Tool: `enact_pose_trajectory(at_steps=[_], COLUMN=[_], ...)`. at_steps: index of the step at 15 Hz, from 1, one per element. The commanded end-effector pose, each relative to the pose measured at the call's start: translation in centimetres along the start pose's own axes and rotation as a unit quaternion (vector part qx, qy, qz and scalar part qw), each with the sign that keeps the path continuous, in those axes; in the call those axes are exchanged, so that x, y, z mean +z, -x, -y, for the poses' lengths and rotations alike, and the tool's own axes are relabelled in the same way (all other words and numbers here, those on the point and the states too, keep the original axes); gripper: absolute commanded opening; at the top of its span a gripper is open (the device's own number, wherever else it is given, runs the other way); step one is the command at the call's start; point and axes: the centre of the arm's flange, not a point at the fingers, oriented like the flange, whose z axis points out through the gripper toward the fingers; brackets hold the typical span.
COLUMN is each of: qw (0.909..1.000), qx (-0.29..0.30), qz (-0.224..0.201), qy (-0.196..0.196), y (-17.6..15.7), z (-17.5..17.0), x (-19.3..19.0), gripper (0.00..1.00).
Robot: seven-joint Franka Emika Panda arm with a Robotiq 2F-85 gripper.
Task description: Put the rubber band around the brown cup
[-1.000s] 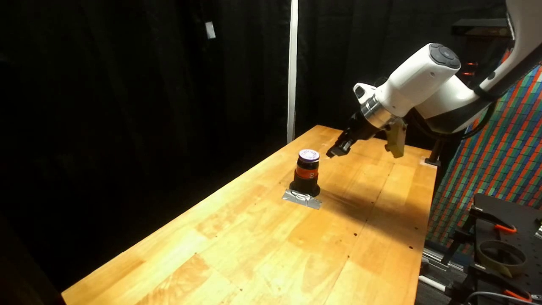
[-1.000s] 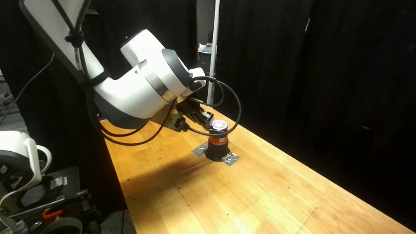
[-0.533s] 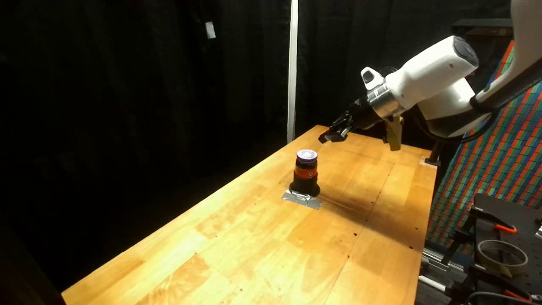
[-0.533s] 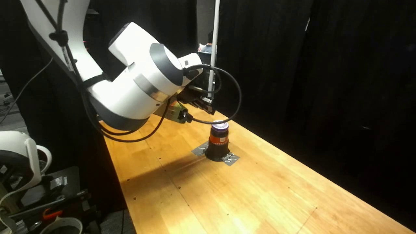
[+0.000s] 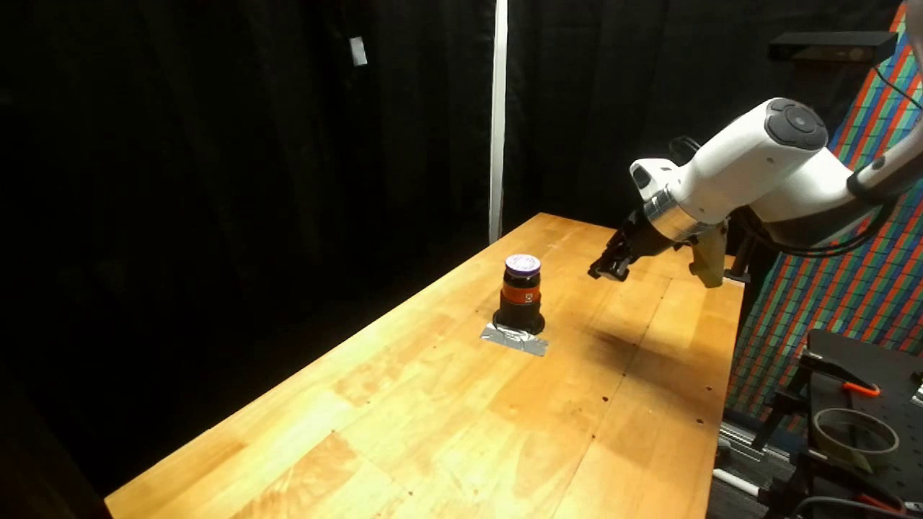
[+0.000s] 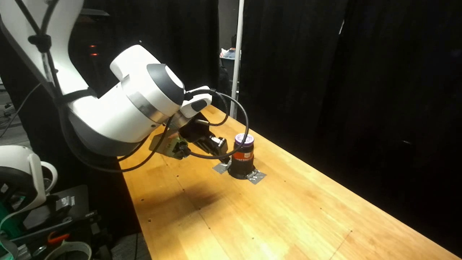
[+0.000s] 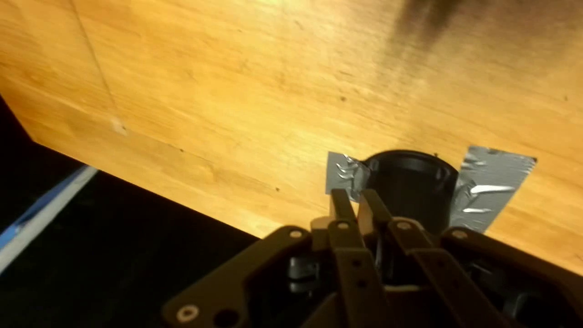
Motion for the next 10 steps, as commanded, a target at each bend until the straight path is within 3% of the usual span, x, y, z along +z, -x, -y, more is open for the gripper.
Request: enact_pose_trajectory(at_steps=[1, 4, 7, 8, 10], qw=[0.9983, 0.9957, 0.9937, 0.9928, 0.9897], qx=[0.01, 0.017, 0.021, 0.023, 0.061], qz=[0.056, 0.087, 0.108, 0.115, 0.125], qy=[0.013, 0.028, 0.023, 0.022, 0.032], y=[-4.9, -5.0, -7.1, -8.5, -11.5], z=[-2.0, -2.1, -1.8, -1.6, -2.6], x=[-5.3, -5.8, -7.5, -8.2, -9.8], gripper=[0.13, 0.15, 0.13, 0.38, 0.41])
